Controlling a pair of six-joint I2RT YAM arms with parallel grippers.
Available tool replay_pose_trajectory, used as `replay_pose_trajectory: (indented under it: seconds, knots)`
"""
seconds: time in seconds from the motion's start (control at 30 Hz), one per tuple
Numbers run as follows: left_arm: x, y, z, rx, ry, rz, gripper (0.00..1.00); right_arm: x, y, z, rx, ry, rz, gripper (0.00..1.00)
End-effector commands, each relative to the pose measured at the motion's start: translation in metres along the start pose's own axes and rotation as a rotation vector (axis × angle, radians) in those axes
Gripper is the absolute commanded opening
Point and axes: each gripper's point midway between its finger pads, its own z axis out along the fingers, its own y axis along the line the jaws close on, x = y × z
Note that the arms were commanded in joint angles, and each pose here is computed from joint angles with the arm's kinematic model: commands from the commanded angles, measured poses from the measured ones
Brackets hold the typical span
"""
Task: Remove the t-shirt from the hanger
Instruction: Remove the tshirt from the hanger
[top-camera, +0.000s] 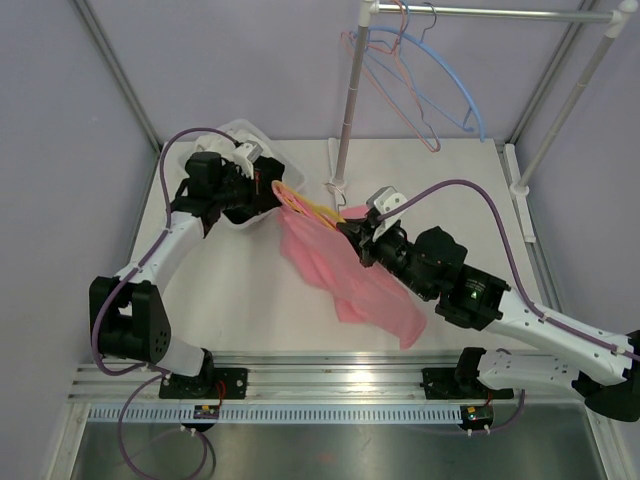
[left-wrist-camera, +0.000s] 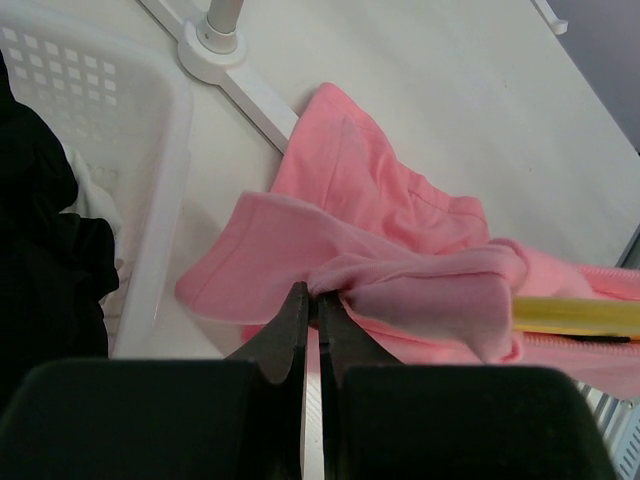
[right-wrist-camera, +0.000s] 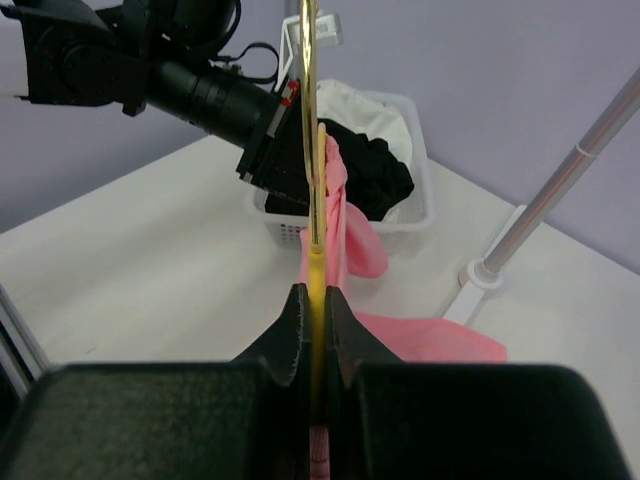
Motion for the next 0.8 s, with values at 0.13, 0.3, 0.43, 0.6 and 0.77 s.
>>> replay_pose_trajectory:
  seconds: [0.13,0.3,0.43,0.6,0.77]
  knots:
    - [-0.005,0.023,-0.002,-0.134,-0.028,0.072,0.00,-0.122,-0.023,-0.032,0.070,-0.492,0.157,0.00]
    - [-0.009,0.020,-0.007,-0.136,-0.052,0.087,0.00,-0.123,-0.039,-0.042,0.148,-0.586,0.193,0.00]
    - [-0.010,0.013,-0.011,-0.117,-0.060,0.101,0.00,-0.123,-0.041,-0.045,0.159,-0.608,0.203,0.00]
    - [-0.012,-0.009,-0.016,-0.039,-0.094,0.149,0.00,-0.125,-0.042,-0.045,0.166,-0.662,0.221,0.00]
    - [-0.001,-0.069,-0.020,0.086,-0.074,0.313,0.00,-0.125,-0.042,-0.047,0.174,-0.763,0.231,0.00]
